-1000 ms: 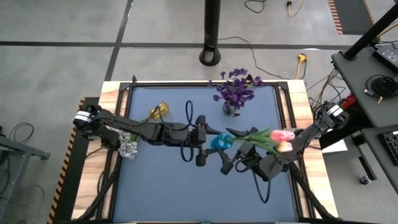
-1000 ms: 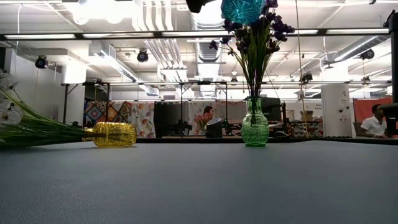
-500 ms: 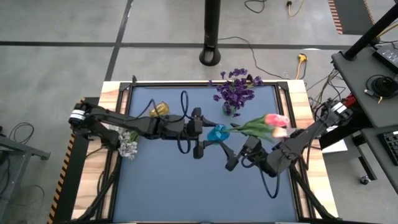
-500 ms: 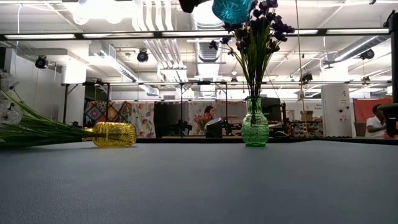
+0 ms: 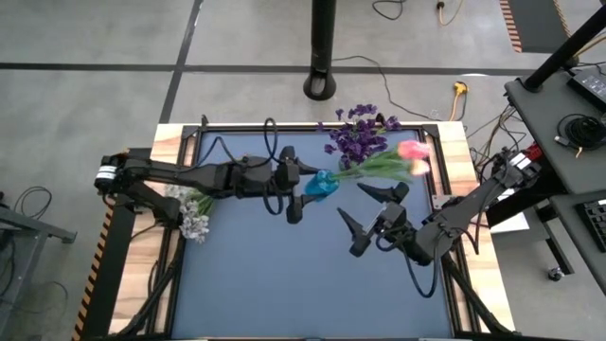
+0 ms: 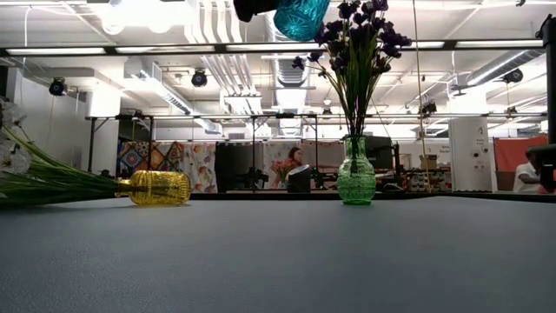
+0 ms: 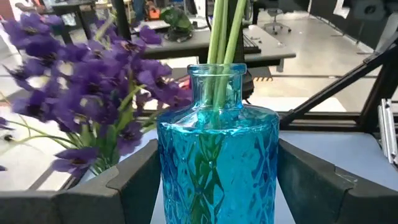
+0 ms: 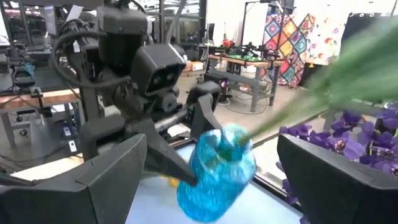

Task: Sort flowers into vase by color
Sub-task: Put the blue vase with flowers on the table

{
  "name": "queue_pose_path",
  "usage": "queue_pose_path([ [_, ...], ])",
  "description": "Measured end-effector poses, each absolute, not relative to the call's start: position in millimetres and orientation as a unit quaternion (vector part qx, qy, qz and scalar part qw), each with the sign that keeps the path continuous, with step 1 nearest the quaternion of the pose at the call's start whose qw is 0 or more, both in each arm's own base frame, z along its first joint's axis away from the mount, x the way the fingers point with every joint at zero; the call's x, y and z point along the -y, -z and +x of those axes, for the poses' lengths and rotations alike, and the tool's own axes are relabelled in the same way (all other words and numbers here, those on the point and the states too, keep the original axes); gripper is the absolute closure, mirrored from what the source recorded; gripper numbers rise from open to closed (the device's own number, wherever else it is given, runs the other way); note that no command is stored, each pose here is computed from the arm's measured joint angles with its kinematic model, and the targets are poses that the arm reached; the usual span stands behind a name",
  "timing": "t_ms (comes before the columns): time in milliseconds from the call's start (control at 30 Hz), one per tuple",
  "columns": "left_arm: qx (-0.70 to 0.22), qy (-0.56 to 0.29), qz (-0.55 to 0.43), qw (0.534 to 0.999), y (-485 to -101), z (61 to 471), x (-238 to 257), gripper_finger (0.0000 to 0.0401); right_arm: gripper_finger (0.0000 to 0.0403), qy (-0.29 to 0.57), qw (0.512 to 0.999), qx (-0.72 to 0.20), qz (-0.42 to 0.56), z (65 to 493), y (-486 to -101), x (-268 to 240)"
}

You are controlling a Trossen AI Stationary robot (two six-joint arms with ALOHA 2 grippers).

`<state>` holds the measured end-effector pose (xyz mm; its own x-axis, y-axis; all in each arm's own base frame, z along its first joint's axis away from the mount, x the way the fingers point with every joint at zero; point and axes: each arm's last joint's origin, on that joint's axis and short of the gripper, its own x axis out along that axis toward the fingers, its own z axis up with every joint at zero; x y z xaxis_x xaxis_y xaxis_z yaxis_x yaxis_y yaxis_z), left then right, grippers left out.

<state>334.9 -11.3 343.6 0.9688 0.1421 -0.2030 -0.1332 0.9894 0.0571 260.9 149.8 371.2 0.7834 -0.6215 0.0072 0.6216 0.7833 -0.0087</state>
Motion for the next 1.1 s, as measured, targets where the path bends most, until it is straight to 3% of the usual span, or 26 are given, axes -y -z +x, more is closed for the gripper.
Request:
queue_pose_path([
  [400,-0.014,-0.018,0.032,0.999,-324.9,293.9,12.1,0.0139,0.0048,0.298,0.955,-0.008,0.006,248.4,-366.2,-165.2],
  [1100,-0.021,0.014,0.046,0.999,-204.9,247.5,24.2,0.0139,0.0048,0.286,0.956,-0.069,0.022,233.2,-332.1,-171.2],
])
